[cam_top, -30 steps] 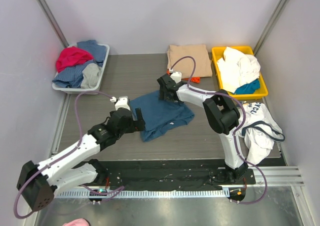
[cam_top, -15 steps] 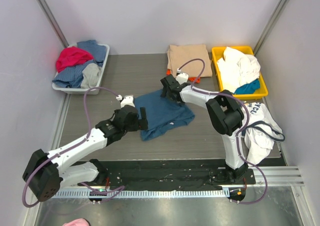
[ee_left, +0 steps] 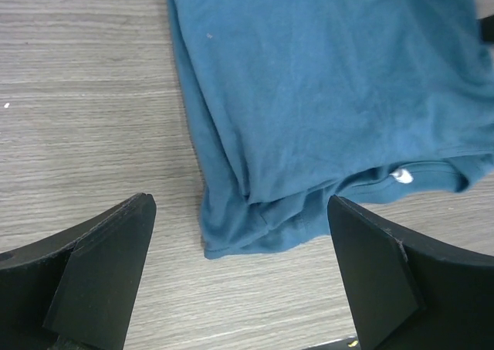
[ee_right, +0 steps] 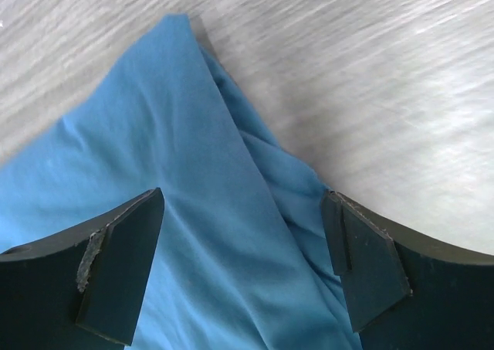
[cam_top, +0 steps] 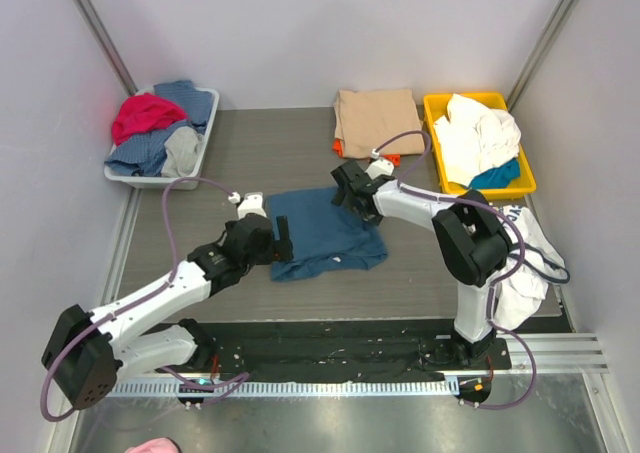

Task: Fold and stack the t-shirts
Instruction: Fold the tshirt

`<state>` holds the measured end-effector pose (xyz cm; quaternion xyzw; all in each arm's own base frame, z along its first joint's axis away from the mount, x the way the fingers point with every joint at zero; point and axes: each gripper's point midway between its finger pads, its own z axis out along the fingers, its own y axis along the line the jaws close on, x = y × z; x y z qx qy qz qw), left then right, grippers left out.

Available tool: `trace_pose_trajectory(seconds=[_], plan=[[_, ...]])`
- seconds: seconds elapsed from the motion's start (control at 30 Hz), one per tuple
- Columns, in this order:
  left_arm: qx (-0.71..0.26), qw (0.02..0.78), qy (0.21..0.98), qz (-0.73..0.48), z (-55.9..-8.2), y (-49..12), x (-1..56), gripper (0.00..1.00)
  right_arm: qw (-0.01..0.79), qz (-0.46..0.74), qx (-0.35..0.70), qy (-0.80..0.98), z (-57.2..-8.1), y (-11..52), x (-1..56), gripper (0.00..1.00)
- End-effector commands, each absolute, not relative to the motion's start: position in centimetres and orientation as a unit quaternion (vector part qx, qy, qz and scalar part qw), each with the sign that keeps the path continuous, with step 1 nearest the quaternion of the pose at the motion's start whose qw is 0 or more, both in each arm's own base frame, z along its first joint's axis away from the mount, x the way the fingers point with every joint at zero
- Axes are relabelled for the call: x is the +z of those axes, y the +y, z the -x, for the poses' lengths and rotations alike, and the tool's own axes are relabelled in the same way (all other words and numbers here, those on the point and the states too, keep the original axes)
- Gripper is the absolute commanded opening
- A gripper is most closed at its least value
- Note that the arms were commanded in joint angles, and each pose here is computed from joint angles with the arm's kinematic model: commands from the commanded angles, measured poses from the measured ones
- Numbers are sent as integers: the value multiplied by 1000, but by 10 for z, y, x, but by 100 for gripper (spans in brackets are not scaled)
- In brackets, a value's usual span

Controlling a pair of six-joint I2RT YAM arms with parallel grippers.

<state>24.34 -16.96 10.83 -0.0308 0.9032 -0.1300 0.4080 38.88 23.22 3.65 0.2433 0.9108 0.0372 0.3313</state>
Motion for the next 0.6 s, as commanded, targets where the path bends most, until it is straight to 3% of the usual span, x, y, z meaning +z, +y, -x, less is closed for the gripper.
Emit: trace_pose_trajectory(seconds=[0.0,0.23,0.57], plan=[[-132,422,897,18,-260,-183,117,100,382,-218,48,897,-391,215,111,92],[-134,421,897,-5,-278,-203,119,100,394,-144,52,906,-396,169,130,93],[-100,426,899,-22,-309,-208,116,100,314,-30,167,934,-376,155,80,92]])
